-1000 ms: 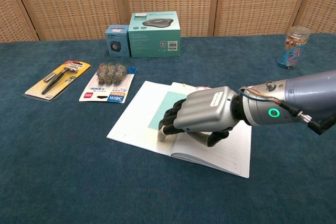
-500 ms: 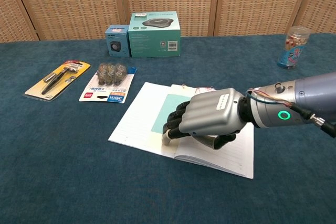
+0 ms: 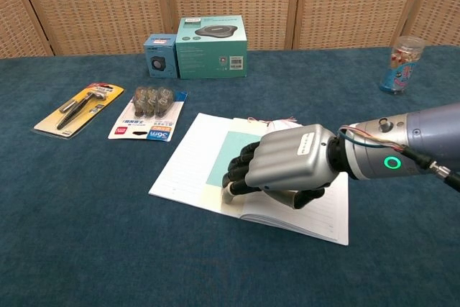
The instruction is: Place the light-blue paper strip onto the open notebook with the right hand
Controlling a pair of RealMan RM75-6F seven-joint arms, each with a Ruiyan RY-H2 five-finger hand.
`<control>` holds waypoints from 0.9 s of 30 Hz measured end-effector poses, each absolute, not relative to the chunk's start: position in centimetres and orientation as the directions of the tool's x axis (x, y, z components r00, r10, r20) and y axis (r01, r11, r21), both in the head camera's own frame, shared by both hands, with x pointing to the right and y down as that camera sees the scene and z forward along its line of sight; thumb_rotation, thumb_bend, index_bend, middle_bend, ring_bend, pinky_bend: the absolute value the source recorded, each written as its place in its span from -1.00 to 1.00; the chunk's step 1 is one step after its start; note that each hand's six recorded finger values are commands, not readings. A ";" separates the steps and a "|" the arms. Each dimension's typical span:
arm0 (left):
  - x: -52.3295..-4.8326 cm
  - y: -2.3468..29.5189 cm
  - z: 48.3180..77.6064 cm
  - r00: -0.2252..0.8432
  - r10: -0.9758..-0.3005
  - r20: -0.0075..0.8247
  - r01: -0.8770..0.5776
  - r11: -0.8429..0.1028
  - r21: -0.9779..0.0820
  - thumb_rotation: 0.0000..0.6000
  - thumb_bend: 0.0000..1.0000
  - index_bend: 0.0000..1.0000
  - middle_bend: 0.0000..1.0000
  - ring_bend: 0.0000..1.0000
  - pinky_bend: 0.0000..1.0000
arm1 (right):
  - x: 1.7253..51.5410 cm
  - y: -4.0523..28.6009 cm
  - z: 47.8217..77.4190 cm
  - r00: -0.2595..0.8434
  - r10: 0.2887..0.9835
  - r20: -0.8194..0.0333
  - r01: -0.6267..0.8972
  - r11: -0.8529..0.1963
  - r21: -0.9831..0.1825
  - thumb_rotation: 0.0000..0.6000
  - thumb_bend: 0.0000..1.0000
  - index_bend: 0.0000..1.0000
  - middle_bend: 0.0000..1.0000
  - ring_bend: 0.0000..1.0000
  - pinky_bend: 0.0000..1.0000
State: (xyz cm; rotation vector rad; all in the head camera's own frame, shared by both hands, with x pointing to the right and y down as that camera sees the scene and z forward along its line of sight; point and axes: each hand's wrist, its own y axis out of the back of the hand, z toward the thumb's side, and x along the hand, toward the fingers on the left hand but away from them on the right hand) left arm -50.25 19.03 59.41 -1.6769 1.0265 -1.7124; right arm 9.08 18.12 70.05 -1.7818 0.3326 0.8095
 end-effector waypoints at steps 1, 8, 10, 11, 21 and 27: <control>-50.3 19.0 59.4 -0.091 -0.806 0.586 -0.136 -0.572 -0.809 1.00 -1.00 -1.00 -1.00 -1.00 -1.00 | 9.1 18.1 70.0 0.727 0.161 -0.667 -0.585 -0.362 -0.726 1.00 1.00 -0.72 -0.75 -1.00 -0.83; -50.3 19.0 59.4 -0.092 -0.805 0.586 -0.137 -0.573 -0.808 1.00 -1.00 -1.00 -1.00 -1.00 -1.00 | 9.2 18.3 70.1 0.724 0.159 -0.671 -0.592 -0.357 -0.723 1.00 1.00 -0.72 -0.74 -0.99 -0.83; -50.2 19.0 59.4 -0.092 -0.805 0.586 -0.136 -0.573 -0.808 1.00 -1.00 -1.00 -1.00 -1.00 -1.00 | 9.2 18.4 70.0 0.726 0.158 -0.669 -0.590 -0.358 -0.724 1.00 1.00 -0.72 -0.74 -0.99 -0.83; -50.2 19.0 59.4 -0.092 -0.805 0.586 -0.137 -0.573 -0.808 1.00 -1.00 -1.00 -1.00 -1.00 -1.00 | 9.2 18.4 70.0 0.727 0.159 -0.668 -0.588 -0.359 -0.725 1.00 1.00 -0.71 -0.74 -0.99 -0.83; -50.2 19.0 59.4 -0.090 -0.805 0.587 -0.137 -0.573 -0.808 1.00 -1.00 -1.00 -1.00 -1.00 -1.00 | 8.9 18.3 69.6 0.737 0.172 -0.653 -0.570 -0.360 -0.738 1.00 1.00 -0.71 -0.73 -0.98 -0.83; -50.2 19.0 59.4 -0.090 -0.806 0.586 -0.137 -0.572 -0.808 1.00 -1.00 -1.00 -1.00 -1.00 -1.00 | 8.7 18.1 69.2 0.746 0.177 -0.643 -0.557 -0.364 -0.747 1.00 1.00 -0.71 -0.73 -0.98 -0.83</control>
